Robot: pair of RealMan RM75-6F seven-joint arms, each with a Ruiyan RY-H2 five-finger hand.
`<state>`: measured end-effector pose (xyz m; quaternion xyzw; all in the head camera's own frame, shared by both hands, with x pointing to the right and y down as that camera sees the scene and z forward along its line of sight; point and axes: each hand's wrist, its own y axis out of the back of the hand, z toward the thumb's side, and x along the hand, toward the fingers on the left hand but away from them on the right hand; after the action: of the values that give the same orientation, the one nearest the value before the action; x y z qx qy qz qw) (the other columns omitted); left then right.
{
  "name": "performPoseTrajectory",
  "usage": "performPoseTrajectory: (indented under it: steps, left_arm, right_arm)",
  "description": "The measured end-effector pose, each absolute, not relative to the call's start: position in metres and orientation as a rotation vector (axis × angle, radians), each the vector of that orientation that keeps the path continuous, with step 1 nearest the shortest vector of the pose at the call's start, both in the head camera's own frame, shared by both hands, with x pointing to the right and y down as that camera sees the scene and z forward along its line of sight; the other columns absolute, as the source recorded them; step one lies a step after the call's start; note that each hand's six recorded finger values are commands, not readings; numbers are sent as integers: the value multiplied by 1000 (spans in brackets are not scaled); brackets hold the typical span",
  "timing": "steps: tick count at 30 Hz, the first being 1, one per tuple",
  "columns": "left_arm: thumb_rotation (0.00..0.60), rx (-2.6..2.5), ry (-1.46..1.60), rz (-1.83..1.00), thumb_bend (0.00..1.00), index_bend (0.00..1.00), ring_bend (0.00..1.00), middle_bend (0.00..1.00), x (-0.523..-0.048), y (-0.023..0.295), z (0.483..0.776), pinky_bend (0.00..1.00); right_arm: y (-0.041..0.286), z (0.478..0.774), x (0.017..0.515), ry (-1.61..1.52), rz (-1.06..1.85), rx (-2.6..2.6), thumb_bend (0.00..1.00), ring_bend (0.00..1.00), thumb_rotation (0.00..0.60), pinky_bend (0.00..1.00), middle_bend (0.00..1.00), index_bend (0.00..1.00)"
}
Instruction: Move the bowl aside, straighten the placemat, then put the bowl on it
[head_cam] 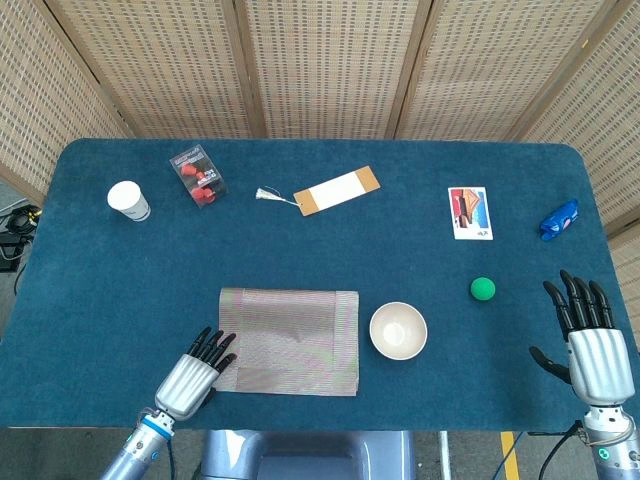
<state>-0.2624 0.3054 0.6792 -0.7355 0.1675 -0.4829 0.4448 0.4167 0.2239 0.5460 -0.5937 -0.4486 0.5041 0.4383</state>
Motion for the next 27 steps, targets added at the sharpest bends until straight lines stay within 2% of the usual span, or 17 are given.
performPoseTrajectory:
  steps: [6, 16, 21, 27]
  left_arm:
    - [600, -1801, 418, -1194, 274, 237, 0, 0, -271, 306, 673, 0]
    - [600, -1809, 398, -1216, 280, 264, 0, 0, -269, 307, 685, 0]
    - [600, -1815, 421, -1186, 365, 325, 0, 0, -264, 307, 684, 0]
    - [600, -1815, 444, -1157, 366, 331, 0, 0, -260, 307, 682, 0]
  right_arm:
    - [224, 547, 416, -1109, 1261, -1478, 62, 0, 600, 0, 0, 114]
    - [224, 548, 416, -1112, 1265, -1481, 62, 0, 600, 0, 0, 114]
    - [224, 548, 417, -1115, 1266, -1486, 62, 0, 600, 0, 0, 114]
    - [225, 548, 415, -1114, 1263, -1491, 63, 0, 600, 0, 0, 114]
